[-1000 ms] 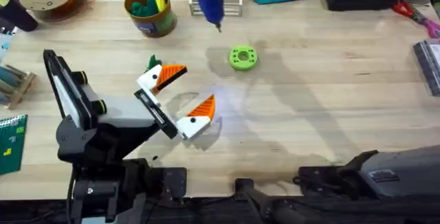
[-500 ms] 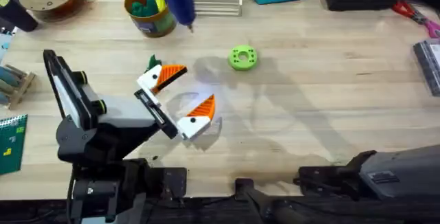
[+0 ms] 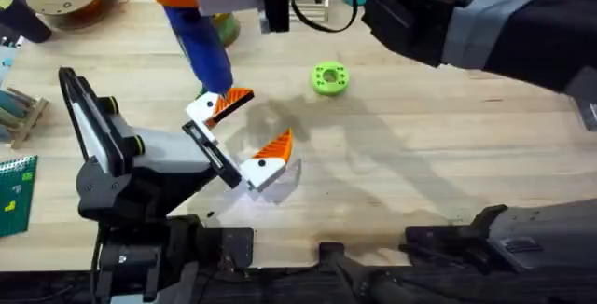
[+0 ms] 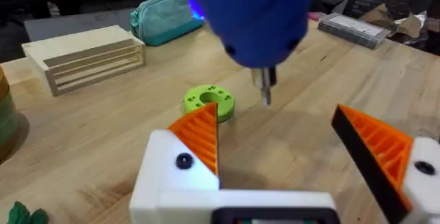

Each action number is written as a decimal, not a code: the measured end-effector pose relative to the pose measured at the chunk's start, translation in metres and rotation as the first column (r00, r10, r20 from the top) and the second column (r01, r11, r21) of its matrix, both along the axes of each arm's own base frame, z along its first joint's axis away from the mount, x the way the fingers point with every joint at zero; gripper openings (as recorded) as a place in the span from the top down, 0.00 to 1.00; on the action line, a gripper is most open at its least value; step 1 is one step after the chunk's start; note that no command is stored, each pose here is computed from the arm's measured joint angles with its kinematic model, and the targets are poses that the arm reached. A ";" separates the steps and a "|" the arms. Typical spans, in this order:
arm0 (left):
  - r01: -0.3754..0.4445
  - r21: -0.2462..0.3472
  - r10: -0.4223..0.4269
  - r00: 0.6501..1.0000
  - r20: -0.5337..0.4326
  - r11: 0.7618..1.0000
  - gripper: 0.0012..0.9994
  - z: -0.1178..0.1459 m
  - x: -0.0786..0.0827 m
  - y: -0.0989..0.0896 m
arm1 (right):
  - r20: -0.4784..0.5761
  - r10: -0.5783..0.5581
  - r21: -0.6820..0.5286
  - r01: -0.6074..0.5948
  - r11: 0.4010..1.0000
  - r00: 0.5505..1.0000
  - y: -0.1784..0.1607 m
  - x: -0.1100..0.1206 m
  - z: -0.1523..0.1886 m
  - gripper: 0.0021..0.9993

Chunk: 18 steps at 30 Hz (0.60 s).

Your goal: Pick up the gripper from the table and insert it into the empty holder that is missing its gripper. Then pick up a screw, insert it into the mounting hole, and use the screwdriver to tighten it. Finally, clean up the table by picking up the vegetable and placing it into the bucket.

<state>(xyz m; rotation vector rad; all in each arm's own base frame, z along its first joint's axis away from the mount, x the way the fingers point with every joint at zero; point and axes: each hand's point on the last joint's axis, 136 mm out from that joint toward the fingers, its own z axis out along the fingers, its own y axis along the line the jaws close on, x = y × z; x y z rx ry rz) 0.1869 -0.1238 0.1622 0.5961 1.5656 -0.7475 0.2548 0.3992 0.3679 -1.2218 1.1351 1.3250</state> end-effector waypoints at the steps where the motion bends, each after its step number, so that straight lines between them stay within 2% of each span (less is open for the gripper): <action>1: 0.000 0.000 0.000 1.000 0.000 1.000 0.00 0.000 0.000 0.000 | -0.001 0.009 0.001 -0.009 1.000 1.000 0.001 -0.003 0.001 1.00; 5: 0.000 0.000 0.000 1.000 0.000 1.000 0.00 0.000 0.000 0.000 | 0.018 0.032 0.015 -0.033 0.999 0.999 0.006 -0.013 0.003 1.00; 12: 0.000 0.000 0.000 1.000 0.000 1.000 0.00 0.000 0.000 0.000 | 0.130 0.077 0.051 -0.084 0.995 0.988 0.014 -0.038 0.001 1.00; 18: 0.000 0.000 0.000 1.000 0.000 1.000 0.00 0.000 0.000 0.000 | 0.219 0.073 0.057 -0.087 0.995 0.973 0.015 -0.041 -0.002 1.00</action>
